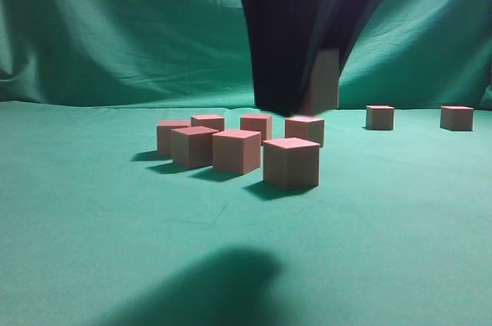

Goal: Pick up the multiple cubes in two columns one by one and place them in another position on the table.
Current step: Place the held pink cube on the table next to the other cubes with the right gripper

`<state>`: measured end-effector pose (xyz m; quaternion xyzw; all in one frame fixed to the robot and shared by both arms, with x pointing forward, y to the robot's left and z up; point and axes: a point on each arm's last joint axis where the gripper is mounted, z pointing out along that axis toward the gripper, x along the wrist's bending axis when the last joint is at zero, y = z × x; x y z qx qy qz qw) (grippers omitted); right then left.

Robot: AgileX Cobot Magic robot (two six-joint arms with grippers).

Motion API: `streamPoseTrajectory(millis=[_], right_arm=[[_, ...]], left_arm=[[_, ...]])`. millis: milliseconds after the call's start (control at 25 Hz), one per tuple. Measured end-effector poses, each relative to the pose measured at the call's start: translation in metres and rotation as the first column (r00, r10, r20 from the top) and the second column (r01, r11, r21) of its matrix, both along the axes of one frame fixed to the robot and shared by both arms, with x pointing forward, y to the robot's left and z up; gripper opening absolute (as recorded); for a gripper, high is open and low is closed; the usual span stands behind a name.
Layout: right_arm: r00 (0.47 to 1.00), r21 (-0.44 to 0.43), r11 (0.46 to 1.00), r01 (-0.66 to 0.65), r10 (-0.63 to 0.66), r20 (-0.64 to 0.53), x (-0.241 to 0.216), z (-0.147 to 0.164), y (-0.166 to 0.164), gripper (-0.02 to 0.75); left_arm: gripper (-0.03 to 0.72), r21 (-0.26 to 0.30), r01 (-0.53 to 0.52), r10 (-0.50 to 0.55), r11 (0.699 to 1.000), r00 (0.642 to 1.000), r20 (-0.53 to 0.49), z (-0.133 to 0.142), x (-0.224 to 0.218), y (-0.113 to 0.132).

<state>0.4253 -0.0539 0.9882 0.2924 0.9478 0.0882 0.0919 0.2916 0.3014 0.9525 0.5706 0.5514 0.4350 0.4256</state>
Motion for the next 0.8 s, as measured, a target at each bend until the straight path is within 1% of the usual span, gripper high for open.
streamPoseTrajectory(millis=[160, 320, 800], right_arm=[[0.999, -0.045, 0.998, 0.04, -0.039, 0.025, 0.007, -0.014, 0.002, 0.265], [0.997, -0.065, 0.995, 0.069, -0.068, 0.031, 0.011, -0.023, 0.003, 0.265], [0.996, -0.043, 0.995, 0.088, -0.086, 0.034, 0.017, -0.044, 0.013, 0.265]], left_arm=[[0.0, 0.0, 0.0, 0.0, 1.0, 1.0, 0.0, 0.0, 0.0, 0.0], [0.0, 0.0, 0.0, 0.0, 1.0, 1.0, 0.0, 0.0, 0.0, 0.0], [0.0, 0.0, 0.0, 0.0, 1.0, 1.0, 0.0, 0.0, 0.0, 0.0]])
